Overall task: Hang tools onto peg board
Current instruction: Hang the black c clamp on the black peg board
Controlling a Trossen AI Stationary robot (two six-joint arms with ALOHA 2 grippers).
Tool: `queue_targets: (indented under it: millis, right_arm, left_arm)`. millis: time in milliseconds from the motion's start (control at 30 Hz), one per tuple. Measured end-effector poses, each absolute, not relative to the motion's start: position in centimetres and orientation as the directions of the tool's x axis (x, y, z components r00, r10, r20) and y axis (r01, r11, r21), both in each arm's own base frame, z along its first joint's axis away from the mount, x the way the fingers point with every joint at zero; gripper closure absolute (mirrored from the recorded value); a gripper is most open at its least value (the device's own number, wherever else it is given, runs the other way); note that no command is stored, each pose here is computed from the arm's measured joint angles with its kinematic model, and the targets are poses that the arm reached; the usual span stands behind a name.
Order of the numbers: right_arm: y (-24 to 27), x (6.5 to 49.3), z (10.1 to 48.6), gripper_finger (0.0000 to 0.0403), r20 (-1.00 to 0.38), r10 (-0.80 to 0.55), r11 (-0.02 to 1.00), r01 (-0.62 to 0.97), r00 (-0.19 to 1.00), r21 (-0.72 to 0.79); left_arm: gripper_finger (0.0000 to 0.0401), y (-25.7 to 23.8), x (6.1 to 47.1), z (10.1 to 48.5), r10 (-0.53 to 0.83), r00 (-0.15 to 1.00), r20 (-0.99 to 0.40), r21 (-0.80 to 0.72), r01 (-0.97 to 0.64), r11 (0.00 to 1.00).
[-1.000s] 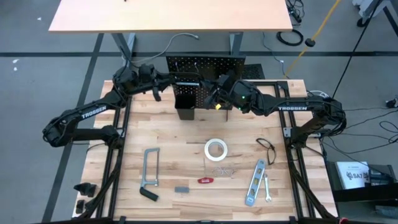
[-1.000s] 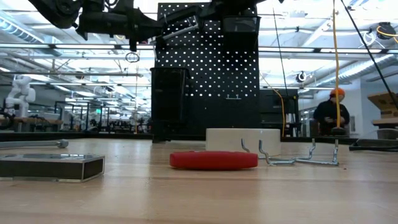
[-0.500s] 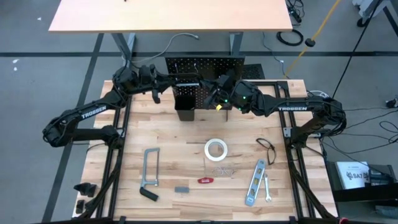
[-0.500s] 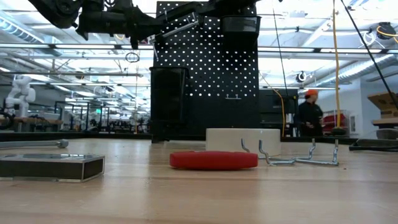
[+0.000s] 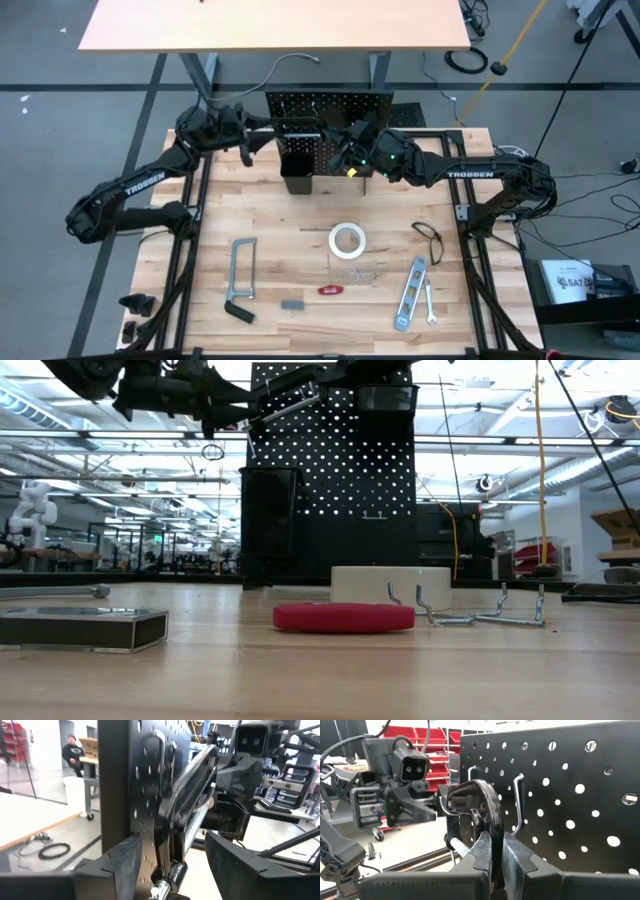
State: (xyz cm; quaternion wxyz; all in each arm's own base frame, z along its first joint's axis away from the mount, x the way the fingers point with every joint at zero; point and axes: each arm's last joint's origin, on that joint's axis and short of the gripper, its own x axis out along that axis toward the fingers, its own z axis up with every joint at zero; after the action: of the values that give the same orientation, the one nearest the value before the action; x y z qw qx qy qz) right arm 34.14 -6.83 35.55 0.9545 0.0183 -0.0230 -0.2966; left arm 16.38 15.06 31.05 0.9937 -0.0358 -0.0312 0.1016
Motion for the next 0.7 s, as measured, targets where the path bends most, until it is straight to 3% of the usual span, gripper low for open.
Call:
queue_targets:
  millis: [700]
  right_arm:
    - [-7.3, 34.0, 35.8, 0.0391, 0.063, -0.617, 0.787, 0.611, 0.785, 0.088]
  left_arm:
    - [0.0177, 14.1, 14.3, 32.0, 0.275, 0.961, 0.038, -0.071, -0.272, 0.960]
